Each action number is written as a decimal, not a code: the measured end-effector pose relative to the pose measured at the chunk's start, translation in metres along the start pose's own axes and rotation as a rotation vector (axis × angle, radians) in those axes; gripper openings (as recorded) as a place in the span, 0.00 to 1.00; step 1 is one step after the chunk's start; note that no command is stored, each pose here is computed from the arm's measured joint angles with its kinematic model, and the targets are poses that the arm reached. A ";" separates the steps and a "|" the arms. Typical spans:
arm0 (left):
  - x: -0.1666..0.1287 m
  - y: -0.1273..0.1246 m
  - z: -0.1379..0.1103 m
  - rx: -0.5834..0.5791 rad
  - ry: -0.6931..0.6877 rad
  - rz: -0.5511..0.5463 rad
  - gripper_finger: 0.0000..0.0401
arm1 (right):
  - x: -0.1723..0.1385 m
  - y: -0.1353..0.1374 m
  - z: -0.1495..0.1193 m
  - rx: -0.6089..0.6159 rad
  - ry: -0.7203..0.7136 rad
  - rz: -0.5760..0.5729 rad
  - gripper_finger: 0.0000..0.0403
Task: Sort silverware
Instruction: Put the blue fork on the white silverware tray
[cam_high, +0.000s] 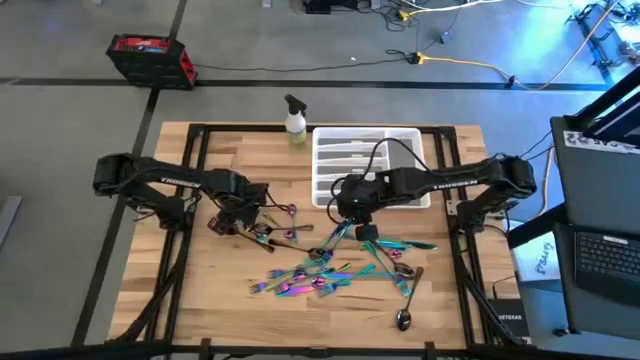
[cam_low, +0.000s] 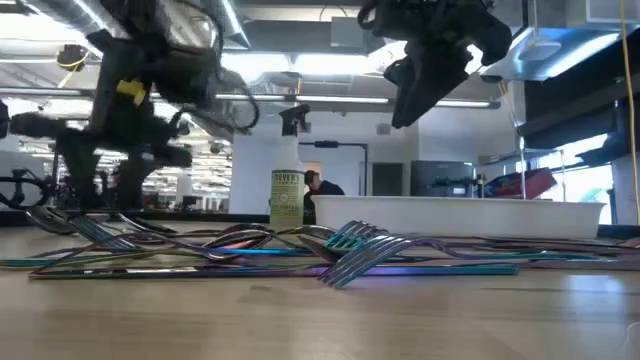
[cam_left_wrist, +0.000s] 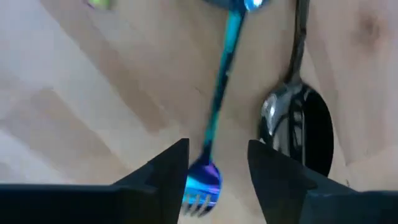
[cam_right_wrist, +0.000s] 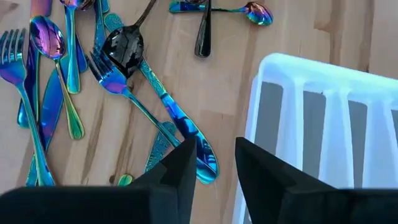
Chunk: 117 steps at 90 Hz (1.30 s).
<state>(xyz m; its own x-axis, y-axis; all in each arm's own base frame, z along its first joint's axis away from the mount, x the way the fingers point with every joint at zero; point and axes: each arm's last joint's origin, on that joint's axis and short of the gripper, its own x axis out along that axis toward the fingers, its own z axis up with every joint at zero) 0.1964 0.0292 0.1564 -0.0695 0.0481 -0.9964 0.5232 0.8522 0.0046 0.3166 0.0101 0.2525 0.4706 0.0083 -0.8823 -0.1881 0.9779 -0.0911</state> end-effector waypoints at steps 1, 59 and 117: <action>0.001 0.000 0.000 0.000 0.004 0.000 0.38 | 0.000 0.000 0.000 -0.001 0.000 0.000 0.23; 0.014 0.001 0.000 0.048 0.002 0.074 0.24 | 0.033 0.003 -0.031 0.069 0.041 0.002 0.23; 0.020 0.000 0.000 0.001 -0.023 0.094 0.07 | 0.033 0.003 -0.030 0.069 0.027 -0.009 0.23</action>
<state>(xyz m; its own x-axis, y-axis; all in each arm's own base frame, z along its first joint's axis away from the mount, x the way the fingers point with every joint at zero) 0.1946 0.0306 0.1362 -0.0005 0.1158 -0.9933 0.5275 0.8439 0.0981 0.3061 0.0067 0.2090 0.4487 -0.0049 -0.8937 -0.1237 0.9900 -0.0676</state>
